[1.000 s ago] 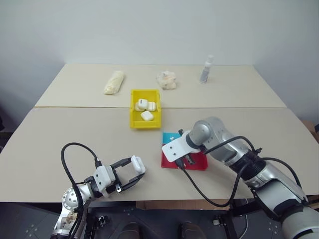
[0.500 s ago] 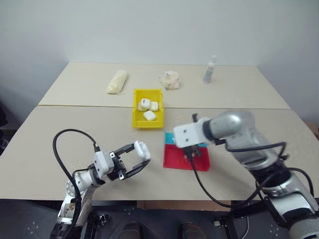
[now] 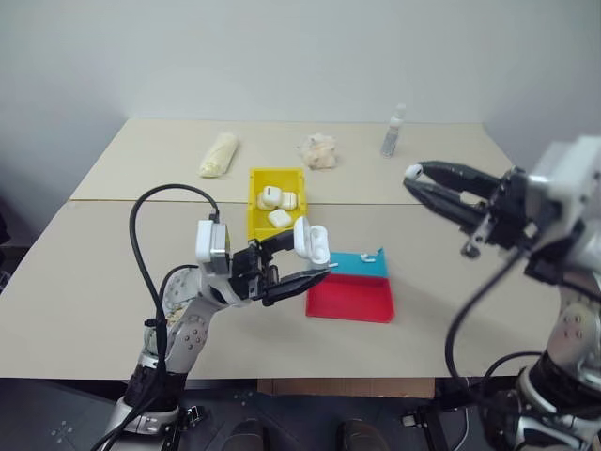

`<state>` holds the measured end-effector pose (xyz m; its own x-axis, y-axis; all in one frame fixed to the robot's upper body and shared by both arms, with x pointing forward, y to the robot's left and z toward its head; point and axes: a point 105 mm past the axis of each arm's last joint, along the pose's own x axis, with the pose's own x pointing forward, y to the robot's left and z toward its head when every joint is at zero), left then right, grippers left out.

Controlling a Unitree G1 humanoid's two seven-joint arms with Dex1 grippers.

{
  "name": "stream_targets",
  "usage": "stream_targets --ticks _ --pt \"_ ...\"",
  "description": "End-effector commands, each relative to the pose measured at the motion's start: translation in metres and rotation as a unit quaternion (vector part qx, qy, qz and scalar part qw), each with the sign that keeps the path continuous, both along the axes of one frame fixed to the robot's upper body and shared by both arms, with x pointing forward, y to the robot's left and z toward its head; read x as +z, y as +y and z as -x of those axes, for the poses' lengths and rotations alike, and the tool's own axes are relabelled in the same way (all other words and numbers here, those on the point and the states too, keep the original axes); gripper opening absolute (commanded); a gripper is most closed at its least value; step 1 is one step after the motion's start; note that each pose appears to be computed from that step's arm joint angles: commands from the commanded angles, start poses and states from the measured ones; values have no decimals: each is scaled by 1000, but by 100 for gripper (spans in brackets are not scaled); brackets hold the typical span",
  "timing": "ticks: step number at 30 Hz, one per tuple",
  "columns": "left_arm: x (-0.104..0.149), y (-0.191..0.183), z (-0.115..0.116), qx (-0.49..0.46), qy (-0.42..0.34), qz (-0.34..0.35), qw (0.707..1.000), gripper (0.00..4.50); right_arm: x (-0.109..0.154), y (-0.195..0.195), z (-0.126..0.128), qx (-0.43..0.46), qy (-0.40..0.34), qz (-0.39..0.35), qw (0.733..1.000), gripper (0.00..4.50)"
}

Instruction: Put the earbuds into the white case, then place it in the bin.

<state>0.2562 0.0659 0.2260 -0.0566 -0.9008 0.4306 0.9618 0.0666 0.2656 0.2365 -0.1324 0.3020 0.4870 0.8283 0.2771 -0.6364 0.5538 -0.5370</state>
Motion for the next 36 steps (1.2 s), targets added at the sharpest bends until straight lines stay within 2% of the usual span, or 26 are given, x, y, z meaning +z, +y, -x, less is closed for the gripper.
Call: stream_targets --ticks 1,9,17,26,36 --pt "17 -2 6 -32 -22 18 999 276 4 24 15 37 -33 -5 999 92" --pt "8 2 5 -51 -43 19 998 276 4 55 21 122 -60 -22 990 92" --pt "1 2 7 -30 -55 17 998 276 -4 65 26 178 -41 -36 982 92" --pt "1 4 9 -17 -60 21 998 276 -24 65 12 161 -10 4 987 92" --pt "-2 3 8 -16 -62 13 998 276 -32 69 7 157 -4 12 987 92"
